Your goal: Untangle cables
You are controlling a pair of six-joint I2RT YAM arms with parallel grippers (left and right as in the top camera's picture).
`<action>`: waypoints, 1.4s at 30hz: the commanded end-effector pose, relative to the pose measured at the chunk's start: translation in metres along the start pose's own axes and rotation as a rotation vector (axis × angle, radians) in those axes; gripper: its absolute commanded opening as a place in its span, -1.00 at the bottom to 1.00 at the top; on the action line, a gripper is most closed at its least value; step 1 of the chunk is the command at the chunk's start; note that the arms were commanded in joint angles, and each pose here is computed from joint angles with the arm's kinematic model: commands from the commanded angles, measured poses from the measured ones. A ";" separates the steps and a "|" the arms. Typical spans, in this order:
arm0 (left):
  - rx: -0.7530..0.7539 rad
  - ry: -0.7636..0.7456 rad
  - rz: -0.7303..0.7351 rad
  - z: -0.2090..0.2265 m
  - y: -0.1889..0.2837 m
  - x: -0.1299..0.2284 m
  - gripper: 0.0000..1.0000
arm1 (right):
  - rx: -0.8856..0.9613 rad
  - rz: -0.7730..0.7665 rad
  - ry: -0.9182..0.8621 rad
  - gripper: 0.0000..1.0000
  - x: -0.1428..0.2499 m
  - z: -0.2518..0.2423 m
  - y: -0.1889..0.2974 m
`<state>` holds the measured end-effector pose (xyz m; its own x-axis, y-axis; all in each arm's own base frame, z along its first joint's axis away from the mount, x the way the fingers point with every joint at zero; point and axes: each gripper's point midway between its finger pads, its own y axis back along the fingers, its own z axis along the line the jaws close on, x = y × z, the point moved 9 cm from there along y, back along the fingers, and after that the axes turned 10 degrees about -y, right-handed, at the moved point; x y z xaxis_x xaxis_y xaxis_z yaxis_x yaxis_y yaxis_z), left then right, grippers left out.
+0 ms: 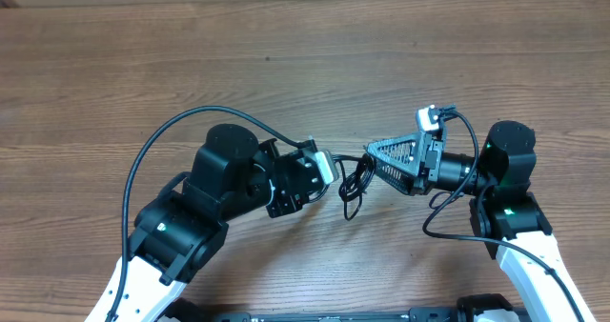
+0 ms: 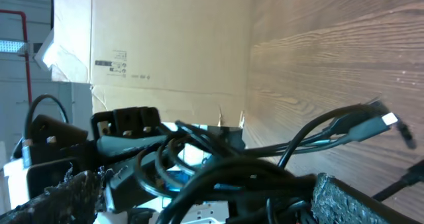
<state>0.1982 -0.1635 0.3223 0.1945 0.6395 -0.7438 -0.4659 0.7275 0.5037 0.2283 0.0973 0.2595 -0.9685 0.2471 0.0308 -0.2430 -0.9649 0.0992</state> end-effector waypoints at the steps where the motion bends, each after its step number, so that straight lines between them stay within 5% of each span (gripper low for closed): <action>1: -0.014 -0.045 -0.057 0.002 0.008 -0.012 -0.92 | -0.003 -0.015 0.049 1.00 -0.001 0.006 -0.002; 7: -0.013 0.000 -0.058 0.002 0.007 -0.012 -0.92 | 0.001 -0.004 0.100 0.66 0.002 0.006 -0.008; 19: 0.036 0.099 -0.083 0.003 -0.005 -0.013 -0.91 | -0.050 0.048 0.224 0.57 0.012 0.021 -0.023; 26: -0.010 0.149 -0.042 0.007 -0.005 -0.009 -0.91 | -0.056 0.052 0.235 0.06 0.012 0.022 -0.023; 31: -0.122 0.242 0.042 0.015 -0.004 -0.001 -0.92 | -0.058 0.059 0.241 -0.03 0.013 0.022 -0.023; 36: -0.122 0.266 0.040 0.015 -0.004 -0.001 -0.91 | -0.058 0.058 0.259 -0.04 0.013 0.022 -0.023; 42: -0.095 0.280 0.021 0.013 -0.005 -0.003 -0.92 | -0.058 0.058 0.259 -0.28 0.013 0.022 -0.023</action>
<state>0.2123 -0.1621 0.3202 -0.0549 0.5823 -0.8111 -0.5568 0.6564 0.5090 0.2232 0.1233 0.2735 -0.9651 0.1786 -0.1916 -0.1927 -0.9796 0.0573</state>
